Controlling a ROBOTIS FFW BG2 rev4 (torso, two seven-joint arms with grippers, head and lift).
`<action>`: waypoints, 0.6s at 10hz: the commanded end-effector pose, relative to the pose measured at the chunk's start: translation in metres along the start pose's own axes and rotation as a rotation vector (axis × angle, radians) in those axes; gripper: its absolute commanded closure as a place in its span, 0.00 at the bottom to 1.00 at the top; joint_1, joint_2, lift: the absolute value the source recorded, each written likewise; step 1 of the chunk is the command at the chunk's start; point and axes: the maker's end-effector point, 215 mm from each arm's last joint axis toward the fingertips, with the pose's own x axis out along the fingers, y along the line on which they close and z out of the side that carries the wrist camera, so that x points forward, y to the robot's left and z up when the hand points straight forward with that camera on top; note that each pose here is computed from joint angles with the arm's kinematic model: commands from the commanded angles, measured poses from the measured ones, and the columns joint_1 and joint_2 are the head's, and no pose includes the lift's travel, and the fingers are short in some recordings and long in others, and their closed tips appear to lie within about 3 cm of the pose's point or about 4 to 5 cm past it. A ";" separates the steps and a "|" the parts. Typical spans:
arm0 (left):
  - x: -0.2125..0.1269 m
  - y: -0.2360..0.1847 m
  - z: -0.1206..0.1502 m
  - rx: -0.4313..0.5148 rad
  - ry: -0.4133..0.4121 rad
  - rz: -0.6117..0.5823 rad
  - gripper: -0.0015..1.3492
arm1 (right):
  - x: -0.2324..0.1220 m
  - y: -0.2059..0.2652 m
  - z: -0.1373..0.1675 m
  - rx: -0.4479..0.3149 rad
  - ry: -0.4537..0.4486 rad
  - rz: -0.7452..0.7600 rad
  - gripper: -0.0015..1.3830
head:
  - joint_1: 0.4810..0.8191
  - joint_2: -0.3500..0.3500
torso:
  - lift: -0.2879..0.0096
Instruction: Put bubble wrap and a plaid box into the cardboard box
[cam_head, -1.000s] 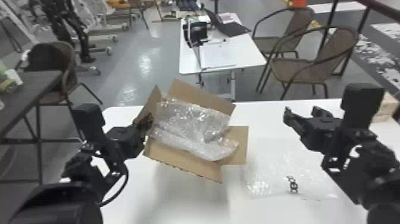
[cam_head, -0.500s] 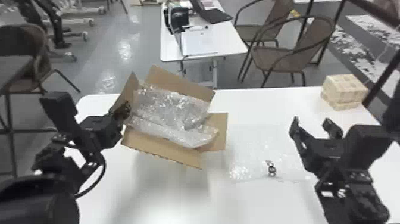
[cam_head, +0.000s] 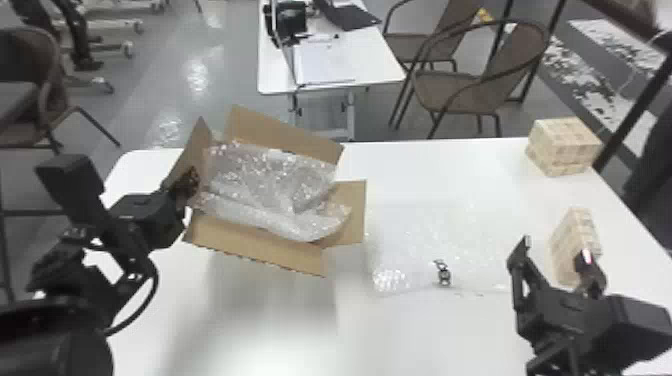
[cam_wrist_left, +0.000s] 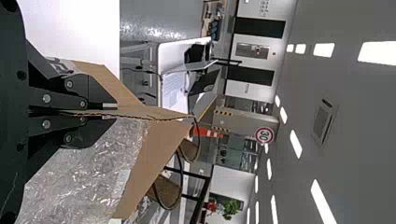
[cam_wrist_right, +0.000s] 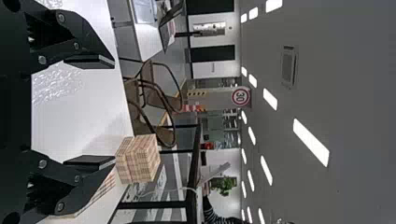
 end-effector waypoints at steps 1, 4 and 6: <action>0.000 0.000 0.000 0.002 0.000 -0.001 0.90 | -0.014 -0.027 -0.025 0.004 0.063 -0.049 0.38 | 0.63 0.52 | 0.60; -0.002 0.002 -0.003 0.002 0.006 0.002 0.90 | -0.033 -0.082 -0.068 0.005 0.165 -0.149 0.37 | 0.63 0.46 | 0.60; -0.003 0.002 -0.004 0.001 0.007 0.001 0.90 | -0.028 -0.103 -0.088 0.000 0.196 -0.151 0.37 | 0.63 0.40 | 0.60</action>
